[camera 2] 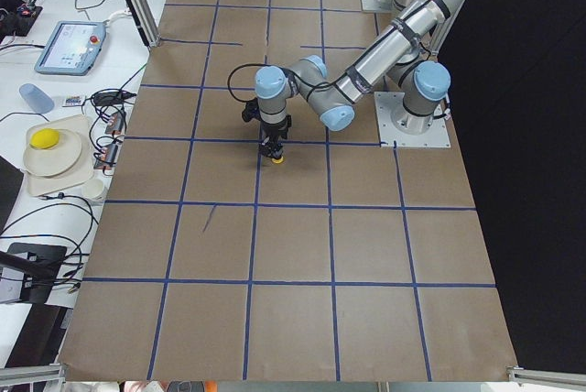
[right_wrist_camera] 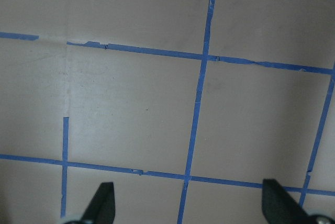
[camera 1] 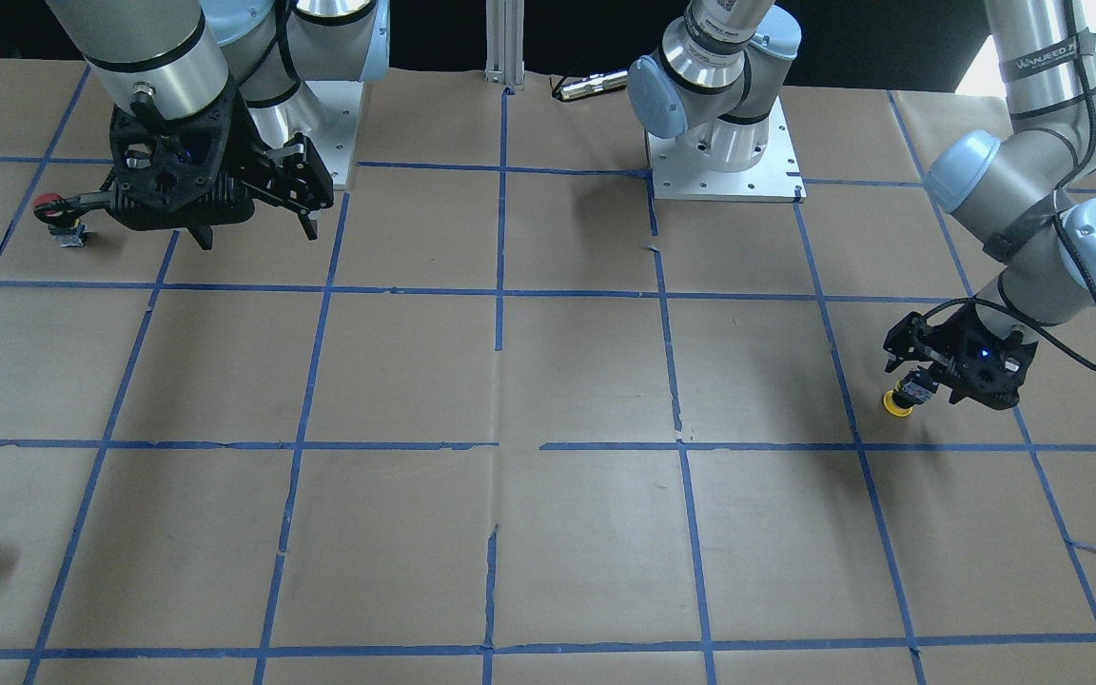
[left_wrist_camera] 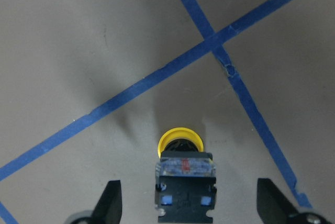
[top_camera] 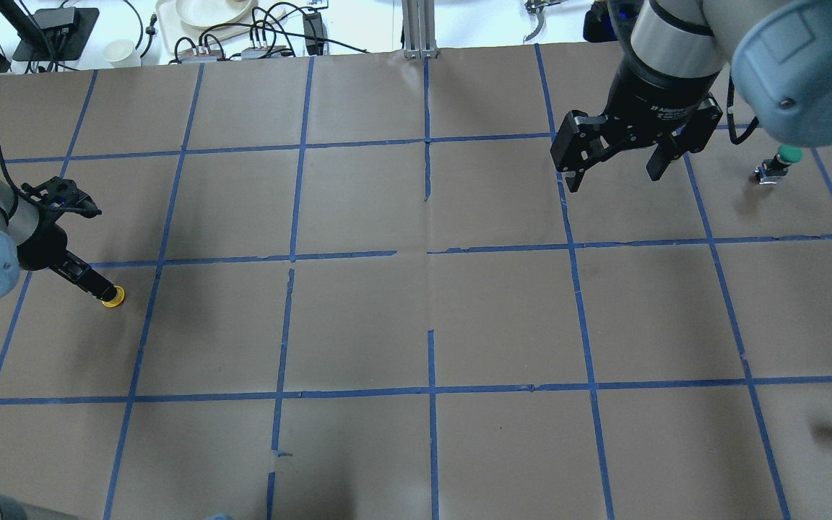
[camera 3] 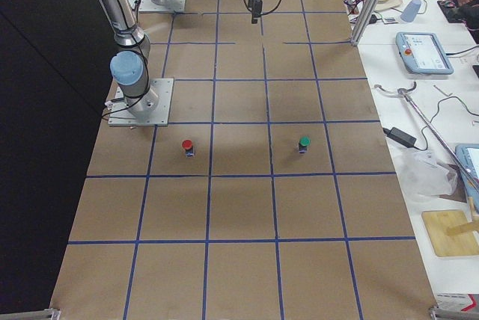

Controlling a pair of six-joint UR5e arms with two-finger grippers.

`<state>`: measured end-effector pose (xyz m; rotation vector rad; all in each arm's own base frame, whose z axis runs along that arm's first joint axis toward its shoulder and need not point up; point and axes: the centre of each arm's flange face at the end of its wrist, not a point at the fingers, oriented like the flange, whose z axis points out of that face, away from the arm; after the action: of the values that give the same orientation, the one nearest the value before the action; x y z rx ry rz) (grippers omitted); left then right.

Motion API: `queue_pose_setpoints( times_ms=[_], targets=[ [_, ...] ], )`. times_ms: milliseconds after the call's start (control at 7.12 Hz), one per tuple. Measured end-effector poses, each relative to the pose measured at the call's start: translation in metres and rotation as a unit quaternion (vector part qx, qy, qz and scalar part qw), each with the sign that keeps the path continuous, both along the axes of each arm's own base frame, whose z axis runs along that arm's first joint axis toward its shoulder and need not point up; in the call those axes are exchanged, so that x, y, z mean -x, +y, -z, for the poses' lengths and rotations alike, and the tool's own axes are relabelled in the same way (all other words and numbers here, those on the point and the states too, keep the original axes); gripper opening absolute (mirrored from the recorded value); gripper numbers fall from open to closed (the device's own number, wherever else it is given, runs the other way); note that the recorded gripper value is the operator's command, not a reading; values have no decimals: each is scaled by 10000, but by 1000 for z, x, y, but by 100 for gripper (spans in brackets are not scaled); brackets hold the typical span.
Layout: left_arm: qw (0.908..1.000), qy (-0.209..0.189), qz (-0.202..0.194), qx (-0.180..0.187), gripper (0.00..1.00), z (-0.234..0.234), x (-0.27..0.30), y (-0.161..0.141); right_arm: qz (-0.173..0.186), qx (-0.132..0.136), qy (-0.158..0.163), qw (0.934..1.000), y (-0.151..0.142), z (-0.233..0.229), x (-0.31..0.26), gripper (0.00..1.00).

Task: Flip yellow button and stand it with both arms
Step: 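Close the left gripper on the yellow button's base, then lift the yellow button with the left gripper and raise it toward the table center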

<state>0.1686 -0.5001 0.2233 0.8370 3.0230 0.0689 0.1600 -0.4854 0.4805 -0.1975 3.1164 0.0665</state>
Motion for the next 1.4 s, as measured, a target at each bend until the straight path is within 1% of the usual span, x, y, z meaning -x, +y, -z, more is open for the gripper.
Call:
queue_pose_setpoints(
  times_ms=[140, 281, 421, 562, 702, 843, 1124, 1264, 1405],
  targets=[
    [10000, -5, 49, 32, 85, 7, -2, -3, 0, -2, 2, 10000, 0, 0, 0, 100],
    [9998, -61, 152, 126, 72, 12, -4, -7, 0, 0, 3, 10000, 0, 0, 0, 100],
    [9995, -113, 224, 204, 64, 14, -5, -9, 0, 3, 2, 10000, 0, 0, 0, 100],
    [9993, -143, 257, 233, 59, 14, -6, -10, 0, 5, -1, 10000, 0, 0, 0, 100],
    [9993, -146, 271, 226, 43, 13, -6, -9, 0, 5, -2, 10000, 0, 0, 0, 100],
    [9994, -115, 277, 192, 34, 10, -4, -7, 0, 8, 1, 10000, 0, 0, 0, 100],
    [9995, 89, 266, 142, 27, 6, 0, -6, 0, 6, 3, 10000, -1, 0, 0, 100],
    [9994, 192, 240, 156, 27, -2, 2, -7, 1, 5, 4, 10000, -1, 0, 0, 100],
    [9989, 381, 214, 164, 27, -16, 7, -9, 3, 11, 4, 10000, -1, 0, 0, 100]
  ],
)
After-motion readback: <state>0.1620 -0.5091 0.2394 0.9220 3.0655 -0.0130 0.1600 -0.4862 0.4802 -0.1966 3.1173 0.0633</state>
